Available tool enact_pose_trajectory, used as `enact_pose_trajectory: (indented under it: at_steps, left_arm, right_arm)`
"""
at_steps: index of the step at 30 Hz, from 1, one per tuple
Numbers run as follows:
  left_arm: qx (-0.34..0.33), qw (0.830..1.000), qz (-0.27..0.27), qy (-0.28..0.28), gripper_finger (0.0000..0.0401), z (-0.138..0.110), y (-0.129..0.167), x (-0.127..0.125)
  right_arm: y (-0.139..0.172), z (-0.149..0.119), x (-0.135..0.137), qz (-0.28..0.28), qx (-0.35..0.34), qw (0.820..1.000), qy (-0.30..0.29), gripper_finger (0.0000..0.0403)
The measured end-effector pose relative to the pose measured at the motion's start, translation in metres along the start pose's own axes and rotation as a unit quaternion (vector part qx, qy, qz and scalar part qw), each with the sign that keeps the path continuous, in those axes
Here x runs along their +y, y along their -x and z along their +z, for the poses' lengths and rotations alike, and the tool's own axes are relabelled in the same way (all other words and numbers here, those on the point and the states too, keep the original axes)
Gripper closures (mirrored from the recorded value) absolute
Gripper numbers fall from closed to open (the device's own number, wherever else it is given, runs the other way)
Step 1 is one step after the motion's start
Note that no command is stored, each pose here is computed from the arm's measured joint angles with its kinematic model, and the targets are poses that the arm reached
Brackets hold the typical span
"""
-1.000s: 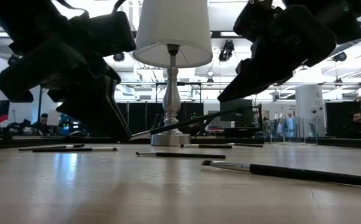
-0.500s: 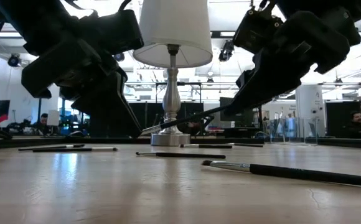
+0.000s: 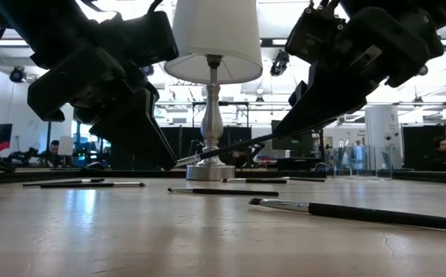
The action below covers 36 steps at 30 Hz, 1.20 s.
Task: Put items in baskets/containers
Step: Put the eyeshadow brush into the transparent organizer
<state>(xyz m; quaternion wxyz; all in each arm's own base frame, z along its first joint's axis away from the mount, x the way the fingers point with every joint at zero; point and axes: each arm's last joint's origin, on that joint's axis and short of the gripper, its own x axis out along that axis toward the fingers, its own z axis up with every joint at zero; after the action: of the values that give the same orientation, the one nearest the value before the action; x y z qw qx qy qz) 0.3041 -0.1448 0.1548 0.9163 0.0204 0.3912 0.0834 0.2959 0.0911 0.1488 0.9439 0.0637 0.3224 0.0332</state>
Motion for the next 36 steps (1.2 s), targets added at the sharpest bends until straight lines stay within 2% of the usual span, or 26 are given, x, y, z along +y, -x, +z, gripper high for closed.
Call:
enact_pose_trajectory:
  at_steps: [4,11,19,27,32,34,36]
  left_arm:
    - [0.000,1.000,0.000,0.000,0.0401,0.000,0.000,0.000]
    - [-0.001,1.000,-0.010,0.000,0.0401,0.004,0.001,-0.002]
    - [-0.009,1.000,-0.002,0.014,0.0400,0.007,0.002,-0.002]
    - [-0.036,0.999,0.005,0.037,0.0352,0.017,0.021,0.003]
    - [-0.089,0.994,0.028,0.048,0.0328,0.017,0.053,0.013]
    - [-0.132,0.988,0.041,0.064,0.0325,0.009,0.062,0.016]
    - [-0.182,0.980,0.026,0.078,0.0324,-0.003,0.067,0.020]
  right_arm:
    - [0.000,0.000,0.000,0.004,0.002,1.000,0.001,0.0373]
    - [0.000,-0.001,0.001,0.019,0.008,1.000,0.006,0.0376]
    - [0.000,-0.005,-0.001,0.000,0.008,1.000,0.019,0.0388]
    - [0.000,-0.010,-0.005,-0.026,0.007,0.999,0.025,0.0392]
    - [0.001,-0.018,-0.008,-0.031,-0.007,0.999,0.023,0.0392]
    - [0.002,-0.024,-0.010,-0.039,-0.019,0.999,0.021,0.0393]
    - [0.005,-0.029,-0.013,-0.043,-0.043,0.998,0.017,0.0393]
